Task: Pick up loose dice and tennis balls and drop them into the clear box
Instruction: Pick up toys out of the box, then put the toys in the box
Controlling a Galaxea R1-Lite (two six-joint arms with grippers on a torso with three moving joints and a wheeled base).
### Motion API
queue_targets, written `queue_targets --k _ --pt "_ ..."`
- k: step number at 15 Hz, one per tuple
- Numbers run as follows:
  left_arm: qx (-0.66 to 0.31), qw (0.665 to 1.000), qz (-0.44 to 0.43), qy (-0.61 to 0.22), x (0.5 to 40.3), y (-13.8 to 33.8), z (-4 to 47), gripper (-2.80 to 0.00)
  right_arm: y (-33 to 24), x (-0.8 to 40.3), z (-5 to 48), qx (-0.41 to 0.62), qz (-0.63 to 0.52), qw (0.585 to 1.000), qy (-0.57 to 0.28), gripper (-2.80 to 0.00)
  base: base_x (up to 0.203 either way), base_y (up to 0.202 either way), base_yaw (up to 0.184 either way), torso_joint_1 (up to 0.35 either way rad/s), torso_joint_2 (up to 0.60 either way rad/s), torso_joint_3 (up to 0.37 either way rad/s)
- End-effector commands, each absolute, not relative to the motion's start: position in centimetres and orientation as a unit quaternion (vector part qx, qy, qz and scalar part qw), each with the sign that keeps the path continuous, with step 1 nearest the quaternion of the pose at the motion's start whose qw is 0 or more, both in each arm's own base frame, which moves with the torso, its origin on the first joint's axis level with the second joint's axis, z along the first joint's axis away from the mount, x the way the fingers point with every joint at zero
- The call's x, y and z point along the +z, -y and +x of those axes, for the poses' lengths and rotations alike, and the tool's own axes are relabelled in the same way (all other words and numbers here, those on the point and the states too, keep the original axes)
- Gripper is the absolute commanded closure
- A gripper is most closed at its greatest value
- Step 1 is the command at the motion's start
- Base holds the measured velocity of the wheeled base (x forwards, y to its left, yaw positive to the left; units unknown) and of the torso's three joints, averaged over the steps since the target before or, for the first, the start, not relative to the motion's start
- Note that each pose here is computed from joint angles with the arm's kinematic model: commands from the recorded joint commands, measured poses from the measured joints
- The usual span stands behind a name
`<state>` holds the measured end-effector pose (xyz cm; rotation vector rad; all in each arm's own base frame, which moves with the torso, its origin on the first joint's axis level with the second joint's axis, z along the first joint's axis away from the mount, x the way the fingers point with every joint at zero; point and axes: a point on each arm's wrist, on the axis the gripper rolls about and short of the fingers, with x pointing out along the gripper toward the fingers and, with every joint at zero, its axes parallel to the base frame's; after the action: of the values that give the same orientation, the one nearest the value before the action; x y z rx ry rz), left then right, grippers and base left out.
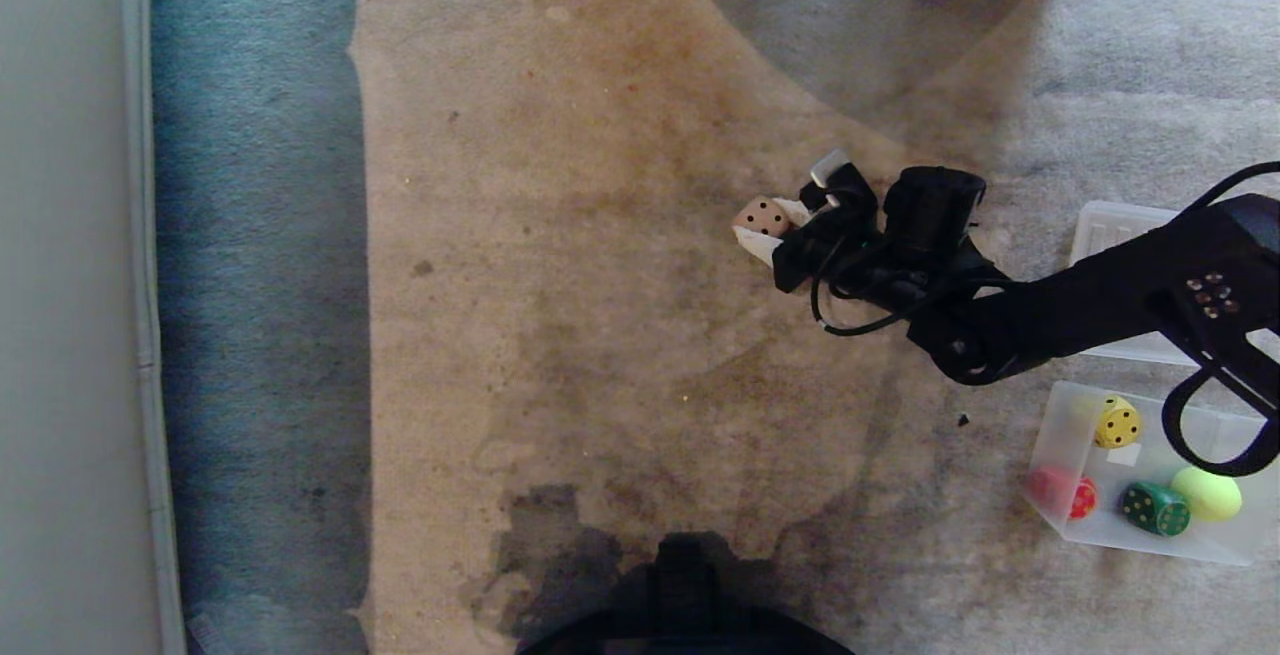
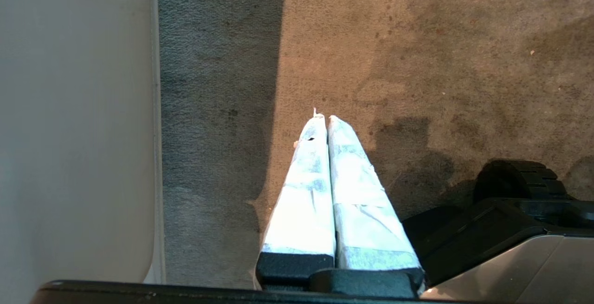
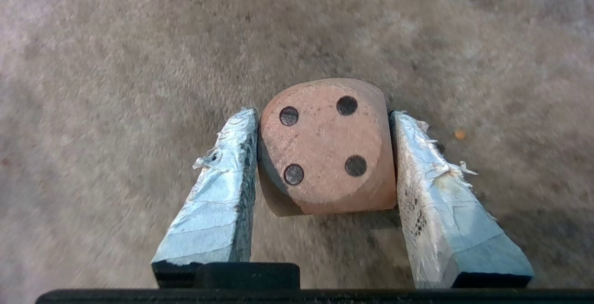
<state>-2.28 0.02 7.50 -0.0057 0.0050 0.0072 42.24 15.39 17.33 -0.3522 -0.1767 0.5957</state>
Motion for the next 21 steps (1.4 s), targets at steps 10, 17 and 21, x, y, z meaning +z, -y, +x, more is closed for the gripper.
queue_targets --k 10,17,21 --pt "0.004 1.000 -0.003 -0.002 7.5 0.0 -2.3 0.00 -13.5 18.8 41.1 0.279 -0.173 0.943 0.057 0.00 0.000 0.000 0.000 0.000 0.00 0.000" --pt "0.004 1.000 -0.003 -0.002 7.5 0.0 -2.3 0.00 -5.2 24.7 32.8 0.184 -0.171 0.963 -0.101 0.00 0.000 0.000 0.000 0.000 0.00 0.000" --pt "0.004 1.000 -0.003 -0.002 7.5 0.0 -2.3 0.00 -4.4 24.8 31.9 0.175 -0.170 0.962 -0.125 0.00 0.000 0.000 0.000 0.000 0.00 0.000"
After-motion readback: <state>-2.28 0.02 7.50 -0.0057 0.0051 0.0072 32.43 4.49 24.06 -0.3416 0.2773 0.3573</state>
